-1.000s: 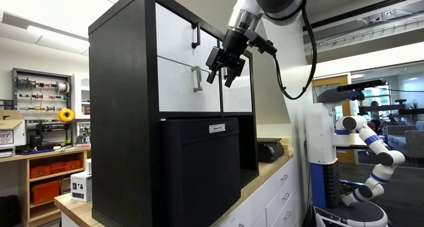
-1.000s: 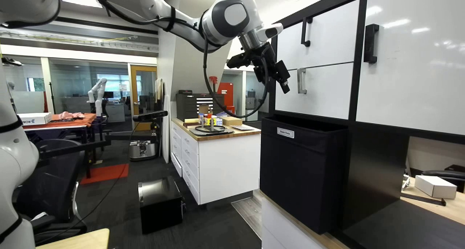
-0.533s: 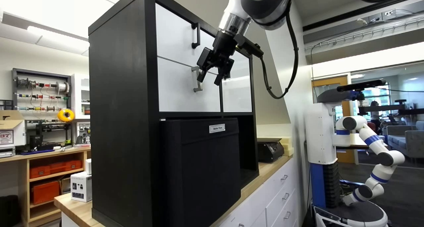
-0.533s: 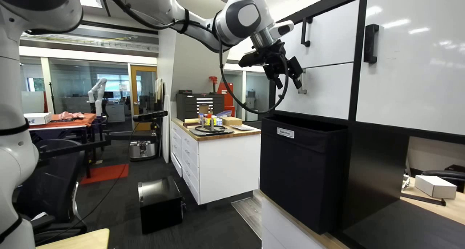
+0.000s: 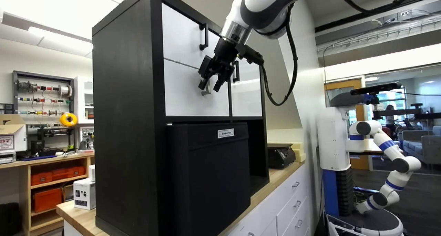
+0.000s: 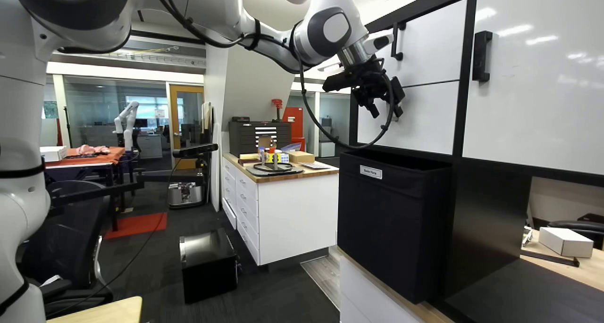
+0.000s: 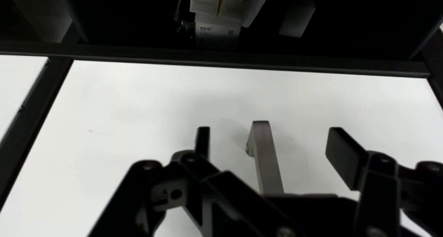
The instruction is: Open the bottom white drawer on the left
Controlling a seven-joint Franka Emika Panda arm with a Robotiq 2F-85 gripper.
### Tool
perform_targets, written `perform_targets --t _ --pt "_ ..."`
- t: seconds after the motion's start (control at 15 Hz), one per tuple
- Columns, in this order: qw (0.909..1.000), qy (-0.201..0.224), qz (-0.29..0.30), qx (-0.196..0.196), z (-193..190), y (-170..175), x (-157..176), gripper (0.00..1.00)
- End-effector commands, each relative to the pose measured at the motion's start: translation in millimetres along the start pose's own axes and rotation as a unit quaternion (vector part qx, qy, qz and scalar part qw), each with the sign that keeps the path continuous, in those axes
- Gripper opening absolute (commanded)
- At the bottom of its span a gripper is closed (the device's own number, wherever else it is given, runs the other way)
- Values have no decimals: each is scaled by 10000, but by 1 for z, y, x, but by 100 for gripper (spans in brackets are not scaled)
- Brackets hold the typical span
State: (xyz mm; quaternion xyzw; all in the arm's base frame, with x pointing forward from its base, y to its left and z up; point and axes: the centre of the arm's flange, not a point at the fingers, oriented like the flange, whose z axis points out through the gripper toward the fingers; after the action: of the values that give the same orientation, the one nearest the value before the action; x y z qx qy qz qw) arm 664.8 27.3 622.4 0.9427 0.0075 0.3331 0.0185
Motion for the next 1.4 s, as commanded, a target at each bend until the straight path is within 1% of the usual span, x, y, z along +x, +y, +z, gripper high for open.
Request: perform_targets --t 0.0,0.53,0.67,0.73,0.93,1.33 --pt "9998 170 -55 69 -3 4 9 56" --pt "9998 174 -33 89 -11 2 2 3" --pt "9998 164 -36 71 -11 3 -1 2" --pt "9998 161 -39 72 -12 2 -3 5" --pt "9999 128 -23 73 -14 0 -12 5" --pt "9999 41 56 142 -26 -7 -50 5"
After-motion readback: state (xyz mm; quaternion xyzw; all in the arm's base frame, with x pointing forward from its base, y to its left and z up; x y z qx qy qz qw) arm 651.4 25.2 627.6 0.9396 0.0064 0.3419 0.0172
